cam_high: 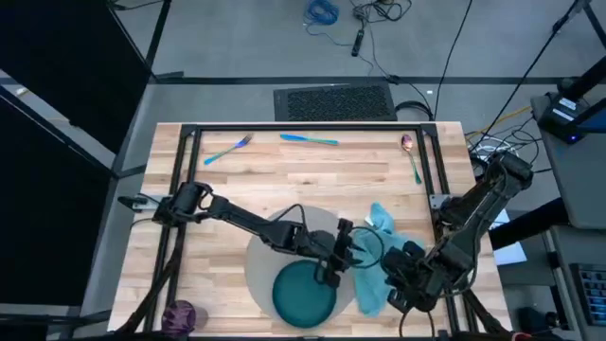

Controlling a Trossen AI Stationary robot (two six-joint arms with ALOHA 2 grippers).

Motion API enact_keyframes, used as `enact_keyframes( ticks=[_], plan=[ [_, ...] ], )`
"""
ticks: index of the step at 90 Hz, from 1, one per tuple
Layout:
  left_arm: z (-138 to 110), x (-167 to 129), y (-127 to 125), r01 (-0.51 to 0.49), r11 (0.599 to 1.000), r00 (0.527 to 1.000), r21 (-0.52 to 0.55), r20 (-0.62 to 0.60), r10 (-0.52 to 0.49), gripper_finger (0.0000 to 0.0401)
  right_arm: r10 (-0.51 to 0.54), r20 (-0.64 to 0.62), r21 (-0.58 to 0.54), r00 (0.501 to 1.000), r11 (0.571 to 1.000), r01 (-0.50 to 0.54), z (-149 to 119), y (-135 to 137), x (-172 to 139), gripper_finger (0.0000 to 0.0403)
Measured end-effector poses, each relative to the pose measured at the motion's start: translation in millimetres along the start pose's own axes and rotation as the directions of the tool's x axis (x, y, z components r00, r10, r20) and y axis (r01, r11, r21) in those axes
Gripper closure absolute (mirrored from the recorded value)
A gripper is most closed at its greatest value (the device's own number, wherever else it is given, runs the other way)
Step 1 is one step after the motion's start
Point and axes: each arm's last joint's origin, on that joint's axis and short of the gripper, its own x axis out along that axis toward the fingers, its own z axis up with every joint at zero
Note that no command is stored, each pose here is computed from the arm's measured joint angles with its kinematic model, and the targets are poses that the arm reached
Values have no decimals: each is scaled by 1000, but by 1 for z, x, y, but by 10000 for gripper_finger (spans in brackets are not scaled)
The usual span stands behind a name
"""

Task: Set table place
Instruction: Fold the blue napkin

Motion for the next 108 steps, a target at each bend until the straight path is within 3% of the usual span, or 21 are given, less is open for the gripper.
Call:
enact_keyframes(
  ticks=[20,38,58,83,108],
  plan=[
    [6,-1,9,207,978,974,-21,102,-204,278,137,28,-45,990,990,-136,2,15,3,403],
    [5,-1,15,252,967,962,-43,123,-245,278,160,39,-70,986,985,-157,4,18,2,403],
    [1,-2,21,302,950,948,-81,134,-290,278,240,88,-169,967,960,-223,19,24,3,403],
    [-1,-4,17,462,882,881,-94,160,-445,278,224,100,-247,970,950,-193,35,19,7,403],
    [-3,-5,22,459,883,883,-96,161,-442,278,282,133,-307,950,923,-231,50,21,7,403]
  ],
)
